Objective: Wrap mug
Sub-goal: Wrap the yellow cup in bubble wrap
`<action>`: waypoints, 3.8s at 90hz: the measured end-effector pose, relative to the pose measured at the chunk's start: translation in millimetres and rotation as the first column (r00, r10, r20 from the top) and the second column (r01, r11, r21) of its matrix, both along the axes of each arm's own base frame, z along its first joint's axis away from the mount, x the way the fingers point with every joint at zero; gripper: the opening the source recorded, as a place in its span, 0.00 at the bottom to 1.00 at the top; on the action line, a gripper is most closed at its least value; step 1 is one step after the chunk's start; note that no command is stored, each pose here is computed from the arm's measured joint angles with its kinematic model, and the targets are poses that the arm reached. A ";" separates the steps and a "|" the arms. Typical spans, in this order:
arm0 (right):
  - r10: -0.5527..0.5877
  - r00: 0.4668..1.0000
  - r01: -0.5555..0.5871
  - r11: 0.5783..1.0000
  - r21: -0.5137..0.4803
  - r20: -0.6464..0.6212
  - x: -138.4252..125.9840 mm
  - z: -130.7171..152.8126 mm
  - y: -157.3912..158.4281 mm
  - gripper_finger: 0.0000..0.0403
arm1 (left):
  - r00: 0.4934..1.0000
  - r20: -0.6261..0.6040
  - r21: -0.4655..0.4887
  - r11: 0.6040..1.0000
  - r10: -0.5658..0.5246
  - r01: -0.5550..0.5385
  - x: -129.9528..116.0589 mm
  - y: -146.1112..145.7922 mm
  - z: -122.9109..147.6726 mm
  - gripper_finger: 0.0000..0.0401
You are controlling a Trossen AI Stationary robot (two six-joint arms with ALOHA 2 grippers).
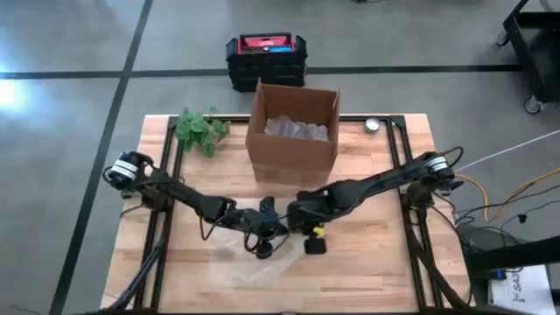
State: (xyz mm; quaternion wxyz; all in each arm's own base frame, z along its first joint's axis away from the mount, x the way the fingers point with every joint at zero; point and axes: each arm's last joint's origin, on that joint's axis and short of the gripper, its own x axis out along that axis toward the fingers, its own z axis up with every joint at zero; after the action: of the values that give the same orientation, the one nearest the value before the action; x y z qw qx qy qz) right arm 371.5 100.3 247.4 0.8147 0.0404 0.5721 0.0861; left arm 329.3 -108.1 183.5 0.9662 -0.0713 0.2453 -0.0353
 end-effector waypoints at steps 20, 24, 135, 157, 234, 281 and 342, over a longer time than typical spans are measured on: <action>-0.122 0.992 0.121 0.987 -0.109 -0.009 -1.2 -10.1 -4.5 0.01 | 1.000 0.001 0.000 1.000 0.000 0.000 0.0 -0.1 0.1 0.05; -0.130 0.991 0.125 0.983 -0.132 -0.035 1.2 -20.8 -4.2 0.01 | 1.000 0.001 0.000 1.000 0.000 0.000 0.0 -0.1 0.0 0.05; 0.025 0.997 -0.026 1.000 0.009 0.069 0.1 3.3 11.5 0.01 | 1.000 0.006 -0.002 1.000 0.000 0.000 0.2 -0.2 0.6 0.05; 0.055 0.998 -0.054 0.998 0.029 -0.037 14.7 -41.6 17.2 0.01 | 1.000 0.007 -0.003 1.000 0.000 0.000 0.3 -0.2 0.8 0.05; 0.063 0.997 -0.061 0.997 -0.056 0.033 20.4 -28.6 20.2 0.01 | 1.000 0.006 -0.006 1.000 0.001 -0.001 0.0 -0.1 1.0 0.05; 0.012 0.998 -0.022 0.986 -0.167 -0.064 11.1 -57.1 14.5 0.01 | 1.000 0.007 -0.014 1.000 -0.013 0.013 0.3 -0.6 1.2 0.05; 0.029 0.999 -0.024 0.994 -0.110 0.042 11.0 -37.2 16.0 0.01 | 1.000 0.004 -0.014 1.000 -0.015 0.015 0.2 -0.7 0.9 0.05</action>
State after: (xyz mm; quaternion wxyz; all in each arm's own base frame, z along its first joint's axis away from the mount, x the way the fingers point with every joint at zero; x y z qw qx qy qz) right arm 382.5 116.4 210.2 0.8268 -0.0138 0.5584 0.0661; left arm 329.5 -108.8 184.4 0.9659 -0.0762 0.2435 -0.0445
